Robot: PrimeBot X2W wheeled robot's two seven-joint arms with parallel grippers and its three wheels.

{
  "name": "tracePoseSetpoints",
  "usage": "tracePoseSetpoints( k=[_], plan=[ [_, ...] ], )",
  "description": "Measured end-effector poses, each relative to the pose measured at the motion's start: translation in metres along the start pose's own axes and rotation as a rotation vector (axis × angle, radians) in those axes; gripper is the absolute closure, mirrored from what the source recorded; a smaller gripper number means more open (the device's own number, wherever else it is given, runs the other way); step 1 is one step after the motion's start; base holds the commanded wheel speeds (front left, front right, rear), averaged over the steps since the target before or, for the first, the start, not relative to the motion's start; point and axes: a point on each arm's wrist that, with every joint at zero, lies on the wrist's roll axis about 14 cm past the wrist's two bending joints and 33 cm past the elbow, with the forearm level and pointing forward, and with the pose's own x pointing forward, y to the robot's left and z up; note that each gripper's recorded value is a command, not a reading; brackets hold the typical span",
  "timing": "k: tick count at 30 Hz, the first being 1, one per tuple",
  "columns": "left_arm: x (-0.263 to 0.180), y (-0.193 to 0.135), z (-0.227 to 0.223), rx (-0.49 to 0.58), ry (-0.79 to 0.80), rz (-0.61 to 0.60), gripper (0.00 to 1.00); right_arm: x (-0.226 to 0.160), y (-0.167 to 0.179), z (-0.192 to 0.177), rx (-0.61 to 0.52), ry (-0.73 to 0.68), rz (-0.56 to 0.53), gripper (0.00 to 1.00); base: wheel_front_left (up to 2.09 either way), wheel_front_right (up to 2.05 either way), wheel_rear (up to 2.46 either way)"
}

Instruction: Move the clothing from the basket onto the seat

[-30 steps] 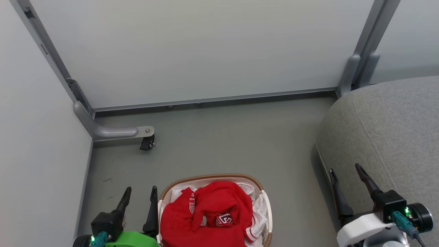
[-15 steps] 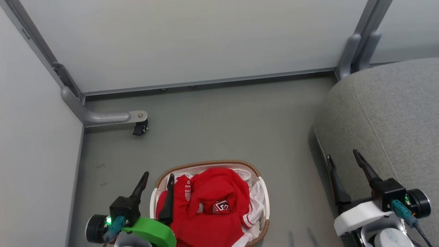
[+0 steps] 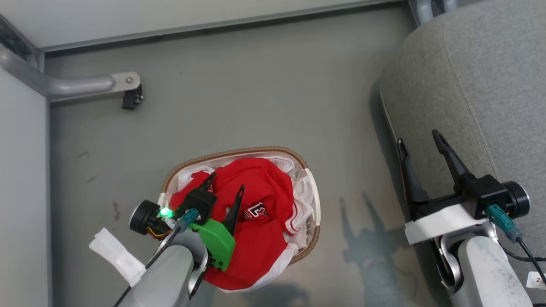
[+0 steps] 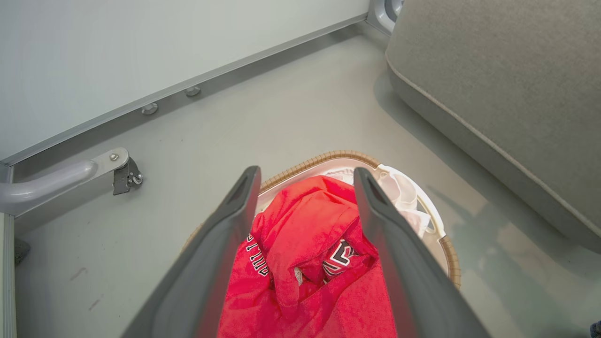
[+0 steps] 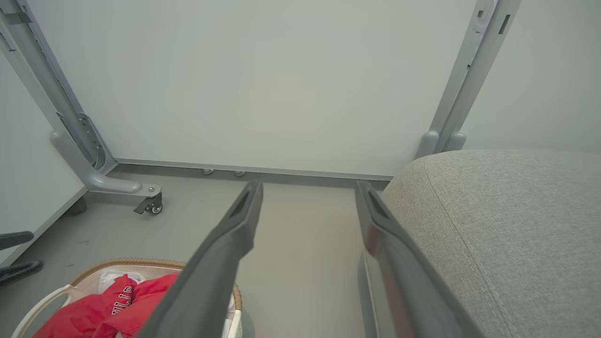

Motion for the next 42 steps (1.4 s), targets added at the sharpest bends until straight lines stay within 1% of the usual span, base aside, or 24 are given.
tracePoseSetpoints(
  k=[3, 7, 14, 23, 28, 33, 34, 35, 36, 37, 38, 39, 42],
  plan=[
    [0.017, -0.001, -0.025, 0.039, 0.087, -0.055, 0.00, 0.009, -0.003, -0.013, 0.020, 0.023, -0.006, 0.00, 0.00, 0.00, 0.00],
    [0.032, -0.002, -0.065, 0.051, 0.211, -0.113, 0.00, 0.015, -0.010, -0.033, 0.044, 0.064, -0.025, 0.00, 0.00, 0.00, 0.00],
    [0.060, -0.009, -0.115, 0.083, 0.343, -0.214, 0.00, 0.015, -0.029, -0.068, 0.068, 0.145, -0.079, 0.00, 0.00, 0.00, 0.00],
    [0.091, -0.012, -0.158, 0.137, 0.429, -0.306, 0.00, 0.013, -0.050, -0.096, 0.069, 0.210, -0.133, 0.00, 0.00, 0.00, 0.00],
    [0.105, -0.018, -0.173, 0.129, 0.445, -0.330, 0.00, 0.006, -0.057, -0.109, 0.066, 0.249, -0.157, 0.00, 0.00, 0.00, 0.00],
    [0.117, -0.018, -0.179, 0.111, 0.445, -0.316, 0.00, 0.001, -0.062, -0.117, 0.057, 0.279, -0.171, 0.00, 0.00, 0.00, 0.00],
    [0.118, -0.019, -0.180, 0.113, 0.446, -0.314, 0.11, 0.000, -0.063, -0.118, 0.055, 0.282, -0.173, 0.00, 0.00, 0.00, 0.00],
    [0.120, -0.018, -0.180, 0.118, 0.443, -0.308, 0.30, 0.000, -0.063, -0.119, 0.055, 0.284, -0.174, 0.00, 0.00, 0.00, 0.00],
    [0.122, -0.017, -0.178, 0.119, 0.436, -0.302, 0.61, -0.001, -0.064, -0.119, 0.055, 0.285, -0.176, 0.00, 0.00, 0.00, 0.00],
    [0.124, -0.016, -0.175, 0.116, 0.428, -0.294, 0.78, -0.001, -0.064, -0.118, 0.054, 0.284, -0.176, 0.00, 0.00, 0.00, 0.00],
    [0.124, -0.016, -0.173, 0.115, 0.424, -0.291, 0.98, -0.001, -0.064, -0.117, 0.055, 0.282, -0.175, 0.00, 0.00, 0.00, 0.00],
    [0.124, -0.015, -0.172, 0.115, 0.422, -0.289, 1.00, 0.000, -0.064, -0.117, 0.055, 0.281, -0.175, 0.00, 0.00, 0.00, 0.00],
    [0.125, -0.015, -0.163, 0.112, 0.402, -0.281, 1.00, 0.001, -0.062, -0.113, 0.053, 0.271, -0.171, 0.00, 0.00, 0.00, 0.00]
  ],
)
